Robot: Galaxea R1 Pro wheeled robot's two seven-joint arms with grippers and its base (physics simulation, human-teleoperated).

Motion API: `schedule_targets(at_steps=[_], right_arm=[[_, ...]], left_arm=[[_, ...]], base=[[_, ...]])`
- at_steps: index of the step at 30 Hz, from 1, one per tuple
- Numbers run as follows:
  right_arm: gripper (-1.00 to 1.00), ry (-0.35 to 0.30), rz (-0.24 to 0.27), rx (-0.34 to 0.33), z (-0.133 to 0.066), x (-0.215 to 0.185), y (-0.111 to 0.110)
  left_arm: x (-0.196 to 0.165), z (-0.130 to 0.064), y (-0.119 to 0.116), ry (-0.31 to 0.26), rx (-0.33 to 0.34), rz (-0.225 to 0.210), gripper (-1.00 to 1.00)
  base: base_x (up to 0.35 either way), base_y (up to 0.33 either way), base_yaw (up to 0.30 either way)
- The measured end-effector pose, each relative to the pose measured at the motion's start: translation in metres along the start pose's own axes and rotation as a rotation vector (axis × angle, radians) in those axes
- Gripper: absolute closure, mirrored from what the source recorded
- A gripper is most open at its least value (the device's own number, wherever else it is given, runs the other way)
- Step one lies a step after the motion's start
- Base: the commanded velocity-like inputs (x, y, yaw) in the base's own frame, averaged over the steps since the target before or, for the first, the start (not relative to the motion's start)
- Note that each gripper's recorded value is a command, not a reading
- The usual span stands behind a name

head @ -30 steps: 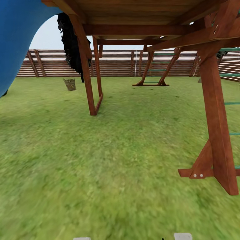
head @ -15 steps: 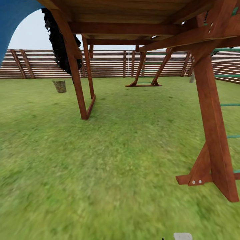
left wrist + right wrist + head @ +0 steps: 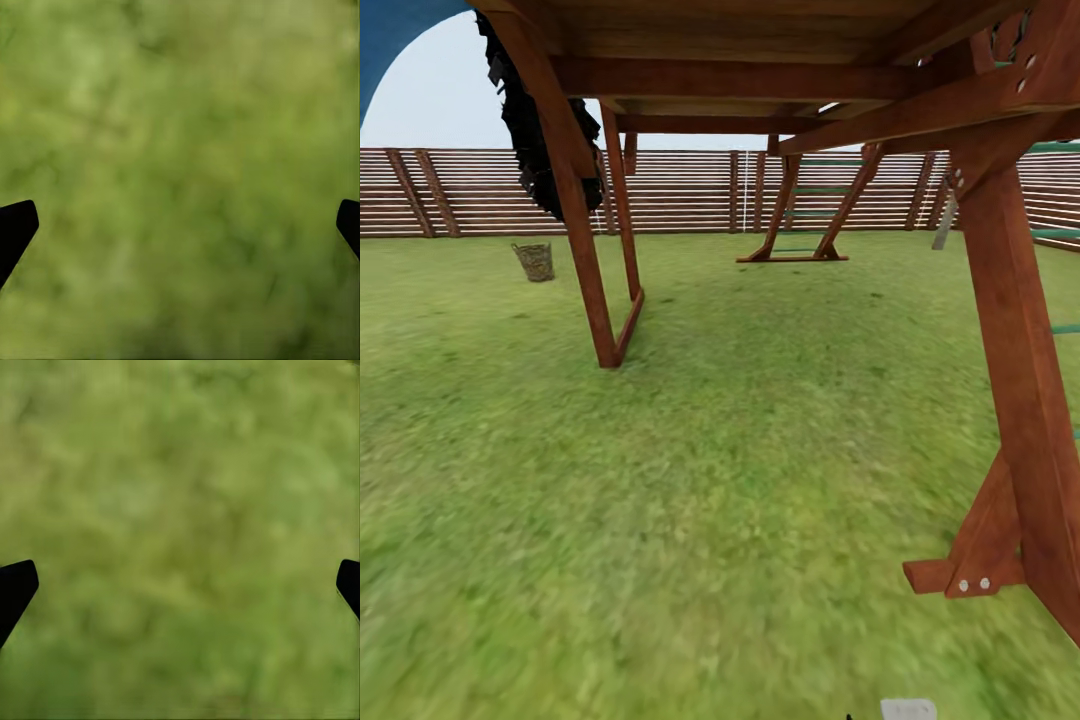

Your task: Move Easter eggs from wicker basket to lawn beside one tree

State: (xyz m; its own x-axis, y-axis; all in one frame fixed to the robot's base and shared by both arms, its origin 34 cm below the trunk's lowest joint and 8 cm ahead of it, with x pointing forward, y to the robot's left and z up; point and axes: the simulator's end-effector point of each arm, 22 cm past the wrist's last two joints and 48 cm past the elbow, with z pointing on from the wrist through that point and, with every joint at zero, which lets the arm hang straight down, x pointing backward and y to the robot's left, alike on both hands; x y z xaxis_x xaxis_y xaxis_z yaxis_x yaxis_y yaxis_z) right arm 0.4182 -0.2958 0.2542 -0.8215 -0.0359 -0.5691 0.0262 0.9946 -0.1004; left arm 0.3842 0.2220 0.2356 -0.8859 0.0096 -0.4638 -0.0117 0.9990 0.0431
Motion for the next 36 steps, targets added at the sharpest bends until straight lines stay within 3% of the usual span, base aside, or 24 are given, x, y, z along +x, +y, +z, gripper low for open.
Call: schedule_targets(at_steps=[31,36], right_arm=[[-1.00,0.000,0.000,0.002,0.000,0.000,-0.001],[-1.00,0.002,-0.001,0.002,0.000,0.001,-0.001]], left_arm=[[0.000,0.000,0.000,0.001,0.000,0.000,-1.00],[-0.012,-0.001,-0.012,-0.046,0.018,-0.002,-1.00]], base=[[0.312,0.024,0.000],[0.035,0.001,0.000]])
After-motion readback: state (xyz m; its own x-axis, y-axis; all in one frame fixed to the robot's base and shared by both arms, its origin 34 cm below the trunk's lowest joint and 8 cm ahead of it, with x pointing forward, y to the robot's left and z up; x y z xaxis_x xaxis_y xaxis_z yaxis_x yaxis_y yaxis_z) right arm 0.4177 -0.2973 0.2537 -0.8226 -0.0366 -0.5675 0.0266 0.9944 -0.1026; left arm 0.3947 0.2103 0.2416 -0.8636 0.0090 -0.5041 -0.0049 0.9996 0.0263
